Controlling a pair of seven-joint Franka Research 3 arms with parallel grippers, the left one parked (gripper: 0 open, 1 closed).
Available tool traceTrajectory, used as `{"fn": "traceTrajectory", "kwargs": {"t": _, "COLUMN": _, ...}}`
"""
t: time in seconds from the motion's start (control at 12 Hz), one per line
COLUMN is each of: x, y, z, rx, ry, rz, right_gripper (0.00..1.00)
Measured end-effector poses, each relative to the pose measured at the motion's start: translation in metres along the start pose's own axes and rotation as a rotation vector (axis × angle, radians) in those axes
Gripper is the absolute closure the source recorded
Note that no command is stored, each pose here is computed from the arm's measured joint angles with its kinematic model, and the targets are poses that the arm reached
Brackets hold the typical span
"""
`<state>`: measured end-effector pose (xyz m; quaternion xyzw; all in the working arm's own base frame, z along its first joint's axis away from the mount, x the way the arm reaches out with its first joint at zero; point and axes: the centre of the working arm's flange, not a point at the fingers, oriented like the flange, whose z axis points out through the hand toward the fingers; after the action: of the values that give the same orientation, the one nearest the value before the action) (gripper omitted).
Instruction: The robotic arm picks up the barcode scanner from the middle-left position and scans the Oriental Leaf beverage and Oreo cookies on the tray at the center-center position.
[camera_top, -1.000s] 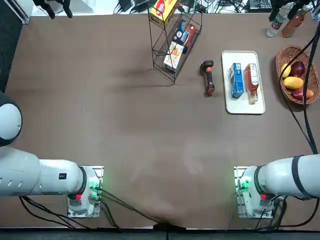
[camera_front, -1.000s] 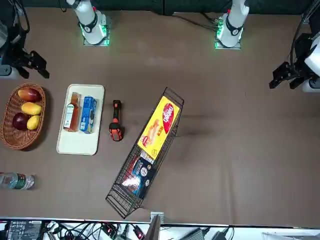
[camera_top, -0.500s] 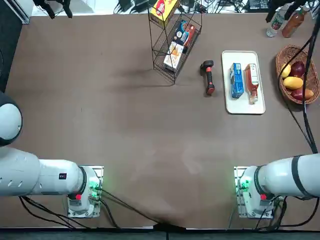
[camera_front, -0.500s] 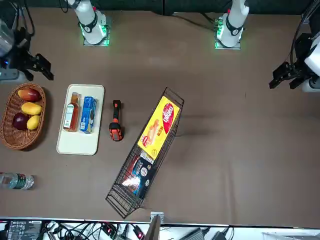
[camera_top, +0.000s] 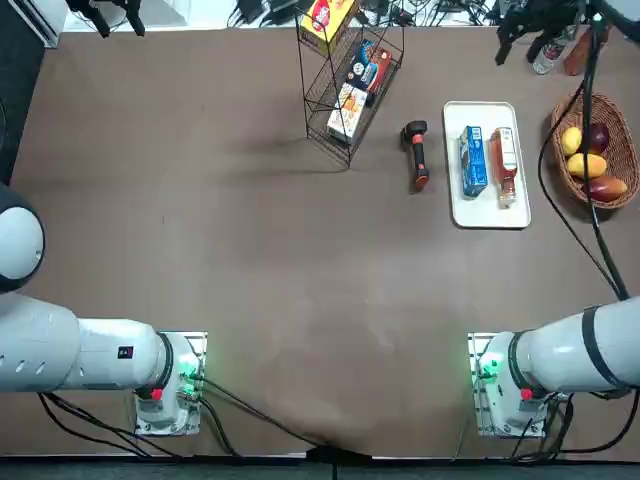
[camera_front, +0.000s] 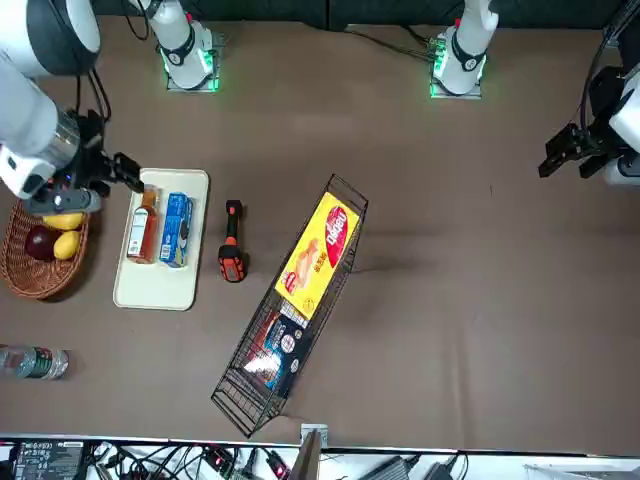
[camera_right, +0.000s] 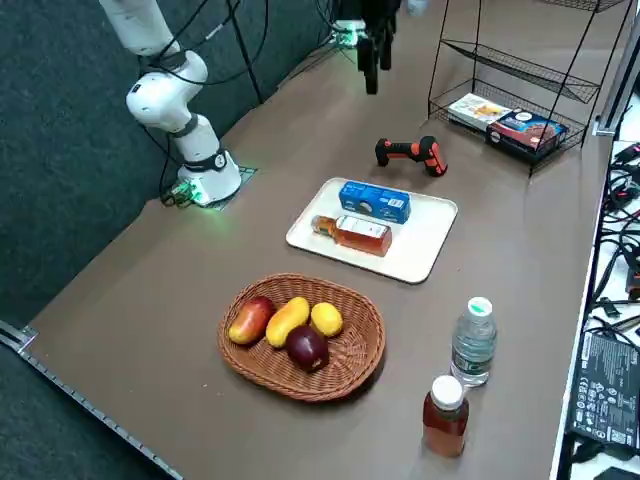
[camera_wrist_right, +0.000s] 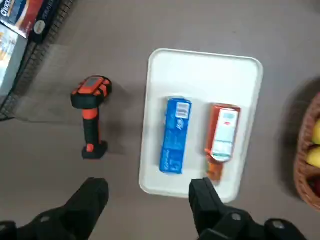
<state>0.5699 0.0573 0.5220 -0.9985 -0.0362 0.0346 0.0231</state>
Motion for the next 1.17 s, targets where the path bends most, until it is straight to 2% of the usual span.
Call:
{"fn": "traceTrajectory", "kwargs": {"t": 0.42, "x": 0.011, "y": -0.039, "z": 0.067, "rx": 0.021, "ry": 0.002, "rz": -0.029, "right_gripper": 0.00}}
{"fn": "traceTrajectory", "kwargs": {"t": 0.5, "x": 0.016, "y": -0.067, "z": 0.093, "rx": 0.015, "ry": -0.007, "rz": -0.007, "right_gripper": 0.00}}
{"fn": "traceTrajectory", "kwargs": {"t": 0.75, "x": 0.023, "y": -0.111, "z": 0.130, "rx": 0.006, "ry": 0.000, "rz": 0.015, "right_gripper": 0.00}}
{"fn": "traceTrajectory", "kwargs": {"t": 1.0, "x": 0.029, "y": -0.129, "z": 0.161, "rx": 0.001, "ry": 0.005, "rz": 0.016, "right_gripper": 0.00}}
{"fn": "traceTrajectory", "kwargs": {"t": 1.17, "x": 0.030, "y": -0.137, "z": 0.184, "rx": 0.004, "ry": 0.040, "rz": 0.018, "right_gripper": 0.00}}
